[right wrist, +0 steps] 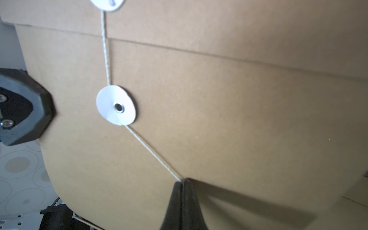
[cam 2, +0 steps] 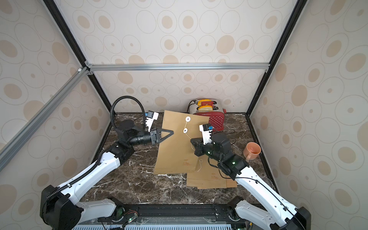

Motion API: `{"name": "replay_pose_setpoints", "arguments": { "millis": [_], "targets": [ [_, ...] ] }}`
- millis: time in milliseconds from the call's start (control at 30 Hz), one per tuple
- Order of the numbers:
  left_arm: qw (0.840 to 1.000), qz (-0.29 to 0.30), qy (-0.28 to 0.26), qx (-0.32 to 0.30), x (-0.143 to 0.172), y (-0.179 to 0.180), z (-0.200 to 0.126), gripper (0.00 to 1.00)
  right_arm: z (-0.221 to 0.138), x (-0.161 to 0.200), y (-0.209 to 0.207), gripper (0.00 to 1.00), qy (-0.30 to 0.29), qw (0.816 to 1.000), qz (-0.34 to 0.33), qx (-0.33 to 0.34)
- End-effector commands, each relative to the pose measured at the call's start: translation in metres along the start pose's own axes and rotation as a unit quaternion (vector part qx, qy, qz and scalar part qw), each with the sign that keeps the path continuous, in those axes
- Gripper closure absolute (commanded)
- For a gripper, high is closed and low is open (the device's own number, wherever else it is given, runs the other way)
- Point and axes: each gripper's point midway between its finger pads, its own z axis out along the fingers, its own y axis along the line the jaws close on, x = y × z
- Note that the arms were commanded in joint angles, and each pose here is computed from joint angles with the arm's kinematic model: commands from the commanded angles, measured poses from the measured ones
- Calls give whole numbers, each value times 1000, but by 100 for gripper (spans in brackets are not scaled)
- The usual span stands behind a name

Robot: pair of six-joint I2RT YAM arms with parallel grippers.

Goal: Close the mouth of the file bag
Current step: Close the file bag.

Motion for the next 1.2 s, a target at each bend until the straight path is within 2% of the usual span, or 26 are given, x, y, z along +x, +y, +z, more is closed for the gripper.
{"name": "replay_pose_setpoints", "arguments": {
  "millis": [0,267,600,767,1167],
  "targets": [
    [999,26,-14,25,-12,-17,-2,100,-11,-3,-9,100,17,1000,-11,21],
    [999,26,-11,22,-11,-16,-1,100,-20,-34,-22,100,33,997,-37,56],
    [1000,22,-1,20,-7,-13,3,100,-14,-68,1,100,36,997,-59,18],
    [1000,23,1,17,-6,-13,3,100,-7,-75,12,100,40,998,-53,-5],
    [1000,20,8,17,-2,-11,6,100,2,-95,44,100,43,995,-89,-30]
  ]
}}
